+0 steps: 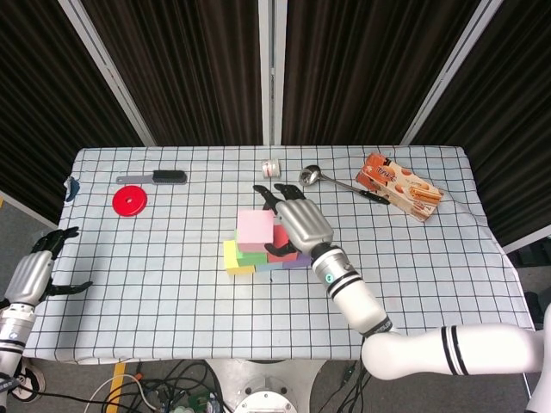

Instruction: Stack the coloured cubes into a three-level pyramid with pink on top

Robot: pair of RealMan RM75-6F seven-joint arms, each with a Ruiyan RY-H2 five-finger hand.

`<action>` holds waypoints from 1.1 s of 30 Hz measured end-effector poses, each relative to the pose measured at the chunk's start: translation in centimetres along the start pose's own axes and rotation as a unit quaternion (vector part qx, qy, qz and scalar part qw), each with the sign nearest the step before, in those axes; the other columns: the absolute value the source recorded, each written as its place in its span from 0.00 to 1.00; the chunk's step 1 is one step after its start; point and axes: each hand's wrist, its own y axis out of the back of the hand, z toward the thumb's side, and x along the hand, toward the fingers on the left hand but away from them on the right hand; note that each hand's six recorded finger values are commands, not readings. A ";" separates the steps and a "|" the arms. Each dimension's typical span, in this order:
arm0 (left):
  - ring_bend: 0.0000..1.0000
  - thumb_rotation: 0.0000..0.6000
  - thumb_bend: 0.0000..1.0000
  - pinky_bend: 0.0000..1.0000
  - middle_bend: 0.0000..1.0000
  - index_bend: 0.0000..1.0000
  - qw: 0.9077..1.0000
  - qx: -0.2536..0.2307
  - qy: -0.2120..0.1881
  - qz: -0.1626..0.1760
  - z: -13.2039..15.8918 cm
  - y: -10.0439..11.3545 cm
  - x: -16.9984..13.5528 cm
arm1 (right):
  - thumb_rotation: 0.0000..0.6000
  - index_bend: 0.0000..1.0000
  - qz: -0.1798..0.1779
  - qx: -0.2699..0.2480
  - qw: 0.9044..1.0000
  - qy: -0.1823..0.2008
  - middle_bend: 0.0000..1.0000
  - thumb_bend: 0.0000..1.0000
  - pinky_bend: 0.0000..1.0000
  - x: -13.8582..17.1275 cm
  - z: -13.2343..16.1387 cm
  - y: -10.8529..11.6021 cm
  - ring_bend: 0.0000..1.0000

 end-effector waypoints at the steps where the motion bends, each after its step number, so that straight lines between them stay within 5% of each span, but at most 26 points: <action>1: 0.05 1.00 0.06 0.08 0.14 0.11 1.000 0.000 0.001 -0.001 0.0 0.0 0.0 | 1.00 0.00 0.006 0.008 1.000 0.010 0.39 0.28 0.00 -0.1 -0.1 0.1 0.00; 14: 0.05 1.00 0.06 0.08 0.14 0.11 1.000 -0.007 0.003 -0.004 -0.1 0.0 0.0 | 1.00 0.00 0.020 0.060 0.996 0.068 0.39 0.28 0.00 -1.7 -2.8 1.4 0.00; 33: 0.05 1.00 0.06 0.08 0.14 0.11 1.000 -0.019 0.001 -0.011 0.1 -0.4 -0.1 | 1.00 0.00 0.026 0.038 0.998 0.041 0.40 0.28 0.00 -0.7 -3.6 0.4 0.00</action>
